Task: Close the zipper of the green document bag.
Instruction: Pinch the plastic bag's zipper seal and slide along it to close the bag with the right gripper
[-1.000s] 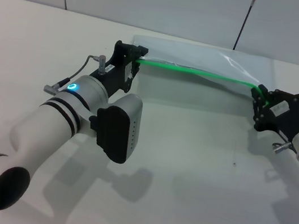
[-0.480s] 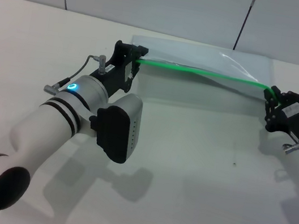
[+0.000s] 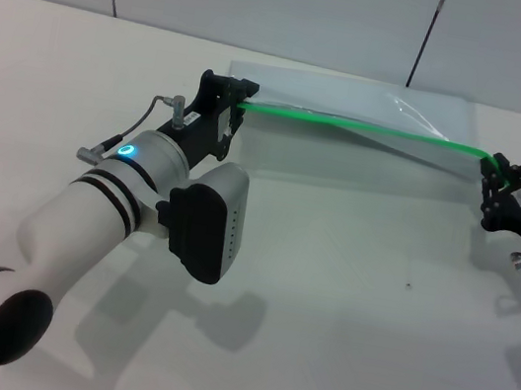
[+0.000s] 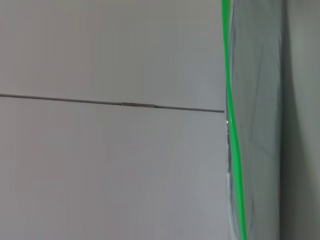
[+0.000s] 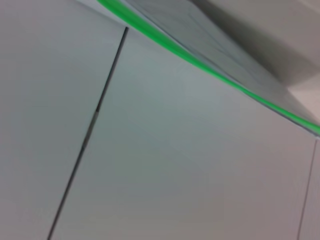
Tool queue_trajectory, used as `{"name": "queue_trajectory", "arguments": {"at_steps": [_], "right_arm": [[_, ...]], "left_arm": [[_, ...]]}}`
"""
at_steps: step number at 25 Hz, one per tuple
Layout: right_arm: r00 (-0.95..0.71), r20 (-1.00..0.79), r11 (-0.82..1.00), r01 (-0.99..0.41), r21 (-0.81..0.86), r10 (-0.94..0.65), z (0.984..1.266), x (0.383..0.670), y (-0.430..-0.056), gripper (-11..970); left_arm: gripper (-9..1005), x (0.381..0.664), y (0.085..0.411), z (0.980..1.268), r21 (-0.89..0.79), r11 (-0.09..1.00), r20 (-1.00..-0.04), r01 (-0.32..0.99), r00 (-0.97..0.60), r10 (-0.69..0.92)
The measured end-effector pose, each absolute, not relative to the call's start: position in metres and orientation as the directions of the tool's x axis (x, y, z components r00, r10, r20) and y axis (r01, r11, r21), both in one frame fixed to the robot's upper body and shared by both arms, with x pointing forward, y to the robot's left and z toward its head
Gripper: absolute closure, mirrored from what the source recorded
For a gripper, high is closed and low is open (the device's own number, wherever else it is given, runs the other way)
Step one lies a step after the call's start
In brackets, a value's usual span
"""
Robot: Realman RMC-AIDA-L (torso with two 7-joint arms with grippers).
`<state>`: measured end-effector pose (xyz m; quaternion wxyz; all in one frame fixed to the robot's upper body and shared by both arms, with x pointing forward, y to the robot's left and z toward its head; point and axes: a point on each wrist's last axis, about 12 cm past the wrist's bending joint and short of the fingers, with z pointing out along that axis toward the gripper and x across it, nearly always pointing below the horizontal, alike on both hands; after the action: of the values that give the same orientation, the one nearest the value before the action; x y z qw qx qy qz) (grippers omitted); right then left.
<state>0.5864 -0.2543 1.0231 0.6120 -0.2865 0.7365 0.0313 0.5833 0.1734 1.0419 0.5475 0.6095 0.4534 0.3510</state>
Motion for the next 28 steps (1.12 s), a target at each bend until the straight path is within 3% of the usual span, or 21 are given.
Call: {"name": "queue_trajectory", "arguments": {"at_steps": [28], "right_arm": [[-0.118,-0.918,0.860,-0.411,-0.302,-0.379,1.020,0.583,-0.270,774]], "left_arm": [[949,0.584,0.173,1.042,0.986,0.009,-0.067,0.167,0.344,0.937]]}}
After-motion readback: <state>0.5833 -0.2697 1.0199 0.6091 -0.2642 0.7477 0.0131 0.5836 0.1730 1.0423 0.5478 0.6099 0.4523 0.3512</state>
